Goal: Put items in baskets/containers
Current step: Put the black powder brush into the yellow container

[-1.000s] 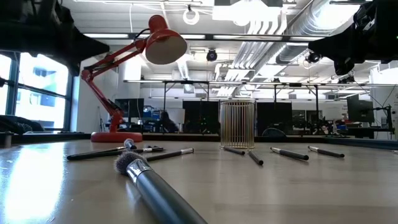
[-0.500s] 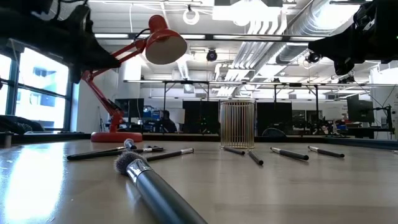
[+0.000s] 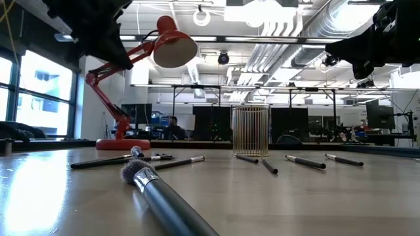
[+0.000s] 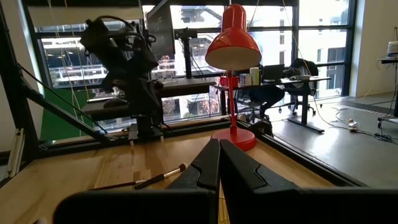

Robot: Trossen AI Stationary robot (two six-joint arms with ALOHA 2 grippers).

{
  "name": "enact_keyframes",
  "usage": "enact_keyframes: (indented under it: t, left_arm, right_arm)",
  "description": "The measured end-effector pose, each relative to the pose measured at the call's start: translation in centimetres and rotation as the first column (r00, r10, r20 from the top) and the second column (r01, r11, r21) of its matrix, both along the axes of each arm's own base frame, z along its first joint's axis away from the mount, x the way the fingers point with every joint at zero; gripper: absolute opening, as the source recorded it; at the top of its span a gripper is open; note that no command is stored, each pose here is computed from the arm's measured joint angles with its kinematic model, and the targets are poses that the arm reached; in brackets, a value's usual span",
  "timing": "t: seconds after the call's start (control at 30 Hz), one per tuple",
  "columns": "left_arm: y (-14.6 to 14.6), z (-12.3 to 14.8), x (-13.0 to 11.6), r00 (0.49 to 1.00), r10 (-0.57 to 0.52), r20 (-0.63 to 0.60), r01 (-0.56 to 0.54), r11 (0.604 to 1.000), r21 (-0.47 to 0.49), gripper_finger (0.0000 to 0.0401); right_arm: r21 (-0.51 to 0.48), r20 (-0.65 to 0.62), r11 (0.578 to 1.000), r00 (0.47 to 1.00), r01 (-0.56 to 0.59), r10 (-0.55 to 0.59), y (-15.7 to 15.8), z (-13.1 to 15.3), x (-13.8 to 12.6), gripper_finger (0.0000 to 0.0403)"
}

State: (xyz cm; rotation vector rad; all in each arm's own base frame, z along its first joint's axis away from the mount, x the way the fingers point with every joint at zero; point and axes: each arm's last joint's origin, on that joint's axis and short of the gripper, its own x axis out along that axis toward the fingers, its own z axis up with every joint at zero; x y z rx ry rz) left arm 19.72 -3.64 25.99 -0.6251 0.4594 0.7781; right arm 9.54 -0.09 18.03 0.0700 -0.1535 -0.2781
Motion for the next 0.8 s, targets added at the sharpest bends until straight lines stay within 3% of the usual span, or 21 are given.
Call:
enact_keyframes:
  t: [0.17, 0.43, 0.57, 0.8]
  left_arm:
    - [-0.3, 1.2, 0.7, 0.989, 0.137, -0.059, -0.144, 0.979, -0.141, 0.0]
    - [-1.0, -0.4, 1.5, 0.923, 0.301, -0.241, -0.375, 0.848, -0.375, 0.0]
    - [-1.3, -1.3, 2.1, 0.896, 0.35, -0.273, -0.438, 0.801, -0.407, 0.0]
    - [-1.5, -2.7, 2.9, 0.866, 0.386, -0.318, -0.49, 0.784, -0.382, 0.0001]
  right_arm:
    - [0.0, 0.0, 1.0, 1.0, 0.0, 0.0, 0.0, 0.0, 0.0, 0.0005]
    - [0.0, -0.003, 1.0, 1.0, 0.0, 0.0, 0.0, 0.0, 0.0, 0.0005]
    - [-0.001, -0.004, 1.0, 1.0, 0.0, 0.0, 0.0, 0.0, 0.0, 0.0005]
    - [0.0, -0.005, 1.0, 1.0, 0.0, 0.0, 0.0, -0.1, 0.0, 0.0005]
